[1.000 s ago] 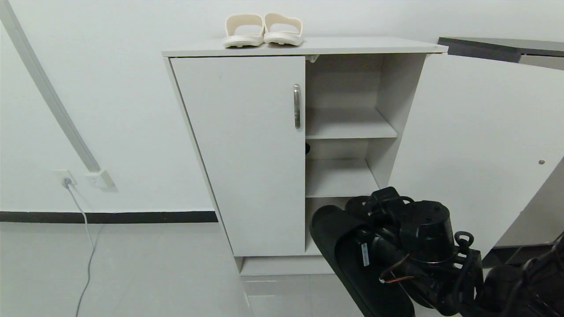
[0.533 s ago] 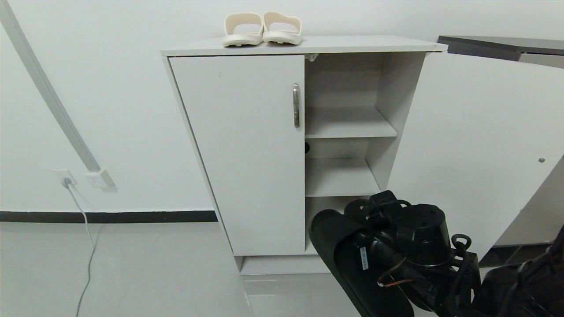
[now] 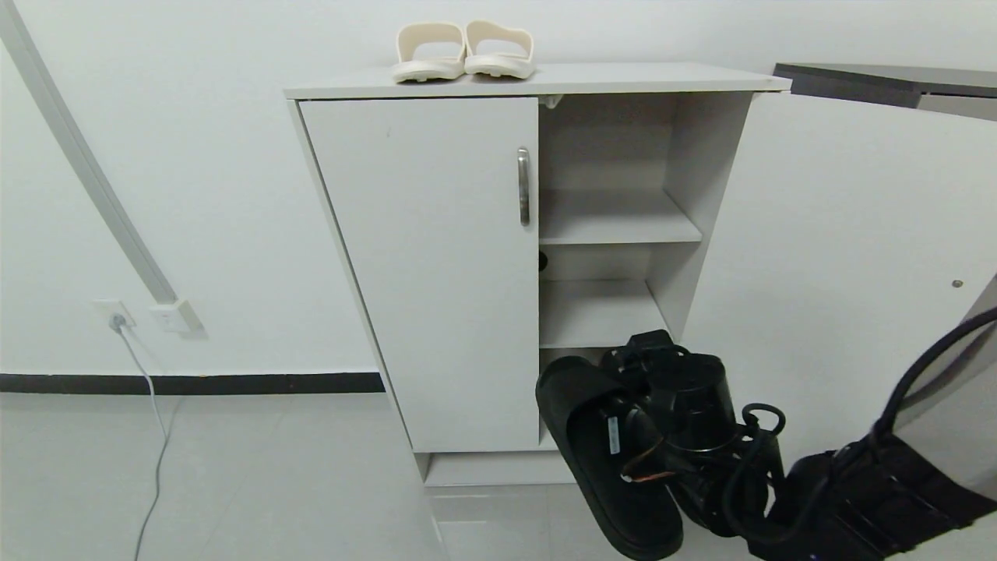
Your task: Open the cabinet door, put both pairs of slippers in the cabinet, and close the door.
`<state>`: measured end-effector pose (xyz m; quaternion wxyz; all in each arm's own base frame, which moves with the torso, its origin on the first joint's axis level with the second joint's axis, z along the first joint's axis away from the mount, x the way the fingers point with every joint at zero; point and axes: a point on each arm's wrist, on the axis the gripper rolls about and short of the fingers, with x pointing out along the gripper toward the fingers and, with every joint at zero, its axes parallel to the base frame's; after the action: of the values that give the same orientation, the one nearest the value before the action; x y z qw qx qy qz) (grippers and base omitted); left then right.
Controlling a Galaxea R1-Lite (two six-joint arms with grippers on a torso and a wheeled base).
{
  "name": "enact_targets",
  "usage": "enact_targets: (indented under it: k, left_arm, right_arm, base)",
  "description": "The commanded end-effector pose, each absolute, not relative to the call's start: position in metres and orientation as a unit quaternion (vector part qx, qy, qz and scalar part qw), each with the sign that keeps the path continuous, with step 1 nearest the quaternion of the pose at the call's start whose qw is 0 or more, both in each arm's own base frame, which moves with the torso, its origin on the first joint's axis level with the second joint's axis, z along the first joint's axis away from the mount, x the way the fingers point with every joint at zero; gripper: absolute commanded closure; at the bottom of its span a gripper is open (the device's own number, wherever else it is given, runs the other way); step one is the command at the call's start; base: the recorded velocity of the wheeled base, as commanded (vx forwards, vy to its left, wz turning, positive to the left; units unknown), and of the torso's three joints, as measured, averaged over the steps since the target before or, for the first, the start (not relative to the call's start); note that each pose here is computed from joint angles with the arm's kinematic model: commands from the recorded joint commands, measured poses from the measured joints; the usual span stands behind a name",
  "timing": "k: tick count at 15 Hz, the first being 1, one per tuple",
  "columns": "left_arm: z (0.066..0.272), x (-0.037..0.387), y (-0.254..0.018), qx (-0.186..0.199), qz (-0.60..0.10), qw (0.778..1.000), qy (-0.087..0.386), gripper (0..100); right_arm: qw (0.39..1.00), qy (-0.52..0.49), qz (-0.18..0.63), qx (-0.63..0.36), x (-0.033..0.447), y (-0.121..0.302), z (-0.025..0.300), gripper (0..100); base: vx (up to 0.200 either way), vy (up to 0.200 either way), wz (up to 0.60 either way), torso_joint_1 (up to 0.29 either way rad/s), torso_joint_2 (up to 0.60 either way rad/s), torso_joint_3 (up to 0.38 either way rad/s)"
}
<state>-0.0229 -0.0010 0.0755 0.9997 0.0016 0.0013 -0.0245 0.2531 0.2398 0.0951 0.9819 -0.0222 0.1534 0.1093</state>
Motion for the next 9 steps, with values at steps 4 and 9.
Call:
enact_targets:
  k: [4, 9]
  left_arm:
    - [0.0757, -0.0227, -0.0009, 0.001, -0.024, 1.000, 0.002, 100]
    - [0.0757, -0.0227, -0.0009, 0.001, -0.024, 1.000, 0.002, 100]
  right_arm:
    - [0.987, 0.157, 0.036, -0.019, 0.2731, 0.2751, 0.0641, 100]
    - [0.988, 0.153, 0.026, -0.016, 0.2754, 0.2745, 0.0646, 100]
  base:
    - [0.000, 0.000, 0.00, 0.000, 0.00, 0.000]
    - [0.000, -0.160, 0.00, 0.000, 0.00, 0.003]
